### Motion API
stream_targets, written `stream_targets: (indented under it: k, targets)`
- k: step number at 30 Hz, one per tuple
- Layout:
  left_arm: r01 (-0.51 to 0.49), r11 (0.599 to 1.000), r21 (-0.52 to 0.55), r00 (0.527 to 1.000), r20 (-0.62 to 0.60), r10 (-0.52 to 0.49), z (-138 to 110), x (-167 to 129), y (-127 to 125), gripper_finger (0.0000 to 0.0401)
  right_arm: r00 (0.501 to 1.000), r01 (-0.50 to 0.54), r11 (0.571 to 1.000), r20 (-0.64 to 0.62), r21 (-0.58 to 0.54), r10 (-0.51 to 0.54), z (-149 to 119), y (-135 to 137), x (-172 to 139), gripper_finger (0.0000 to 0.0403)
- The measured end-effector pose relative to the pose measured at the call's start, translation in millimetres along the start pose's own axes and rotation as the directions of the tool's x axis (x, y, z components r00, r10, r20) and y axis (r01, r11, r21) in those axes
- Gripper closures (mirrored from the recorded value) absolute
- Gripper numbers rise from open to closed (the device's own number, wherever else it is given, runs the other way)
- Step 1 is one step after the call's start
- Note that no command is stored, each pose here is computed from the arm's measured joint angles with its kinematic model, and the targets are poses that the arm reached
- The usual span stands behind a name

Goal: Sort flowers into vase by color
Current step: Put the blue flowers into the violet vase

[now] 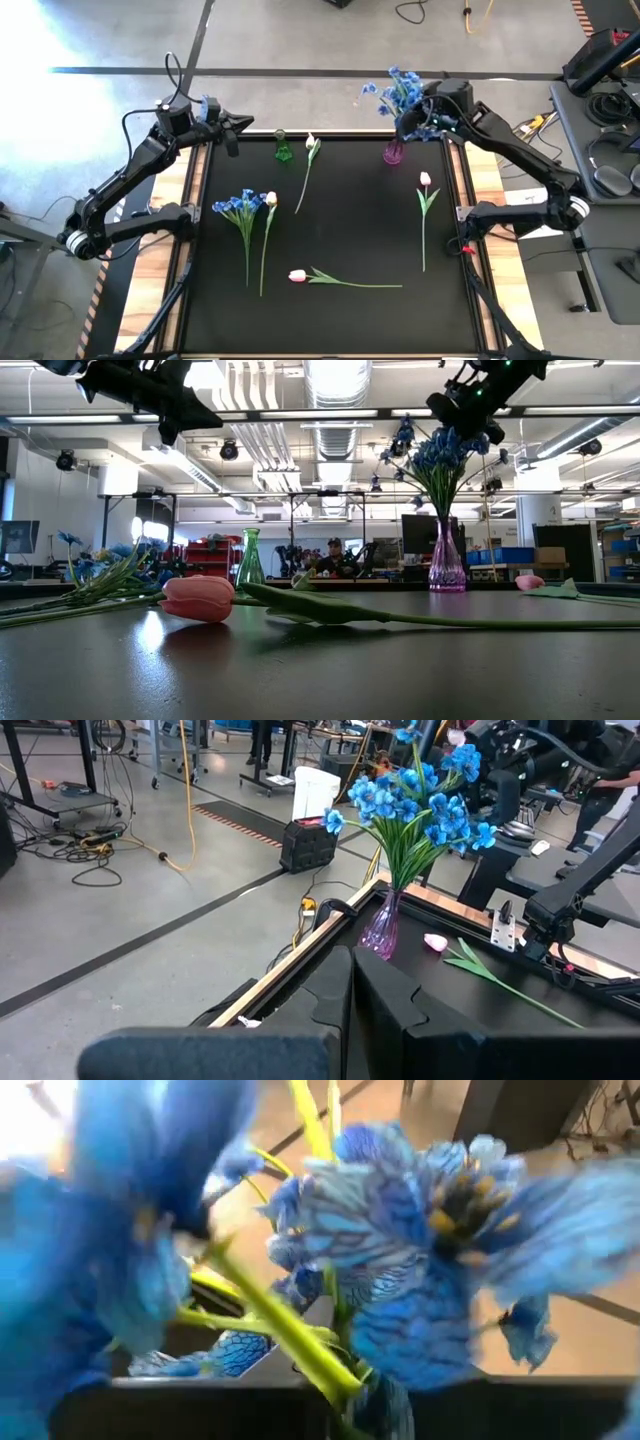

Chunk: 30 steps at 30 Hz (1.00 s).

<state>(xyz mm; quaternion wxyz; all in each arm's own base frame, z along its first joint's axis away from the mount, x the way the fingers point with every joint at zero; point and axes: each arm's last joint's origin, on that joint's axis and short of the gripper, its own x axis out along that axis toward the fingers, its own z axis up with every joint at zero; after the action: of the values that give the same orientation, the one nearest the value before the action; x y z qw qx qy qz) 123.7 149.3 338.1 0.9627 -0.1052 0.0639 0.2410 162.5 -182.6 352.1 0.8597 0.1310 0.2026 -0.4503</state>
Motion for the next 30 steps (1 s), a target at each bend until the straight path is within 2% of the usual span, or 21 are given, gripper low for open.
stream_targets:
  k: [9,13,17,20,24,27,30]
  targets:
    - [0.003,1.0,-0.011,1.0,-0.021,-0.003,-2.9,4.7,2.5,0.0401,0.998,-0.013,1.0,0.055,0.009,0.013,28.6,1.3,-30.3,0.025]
    - [0.069,0.997,-0.034,0.995,-0.065,-0.071,-8.0,11.7,4.5,0.0401,0.999,-0.011,1.0,0.035,0.009,0.01,43.8,0.5,-51.7,0.0212]
    - [0.131,0.99,-0.043,0.985,-0.109,-0.135,-15.0,22.5,8.6,0.0401,0.999,0.018,0.999,0.035,0.047,-0.019,58.8,-1.5,-76.4,0.0197]
    - [0.157,0.985,-0.067,0.976,-0.142,-0.166,-21.2,32.4,13.4,0.0401,0.998,0.032,0.996,0.051,0.078,-0.037,68.9,-1.6,-94.5,0.0196]
    - [0.244,0.968,-0.055,0.952,-0.179,-0.249,-29.0,42.5,16.9,0.0401,1.0,0.01,0.995,0.024,0.095,-0.013,74.1,2.2,-110.3,0.0211]
    - [0.28,0.959,-0.048,0.94,-0.191,-0.284,-31.9,46.0,18.0,0.0401,0.998,-0.027,0.998,-0.058,0.064,0.031,73.7,11.1,-116.2,0.0249]
    - [0.333,0.941,-0.052,0.922,-0.193,-0.337,-32.4,44.5,16.3,0.0401,0.989,-0.087,0.995,-0.12,0.041,0.091,74.0,25.6,-119.3,0.0311]
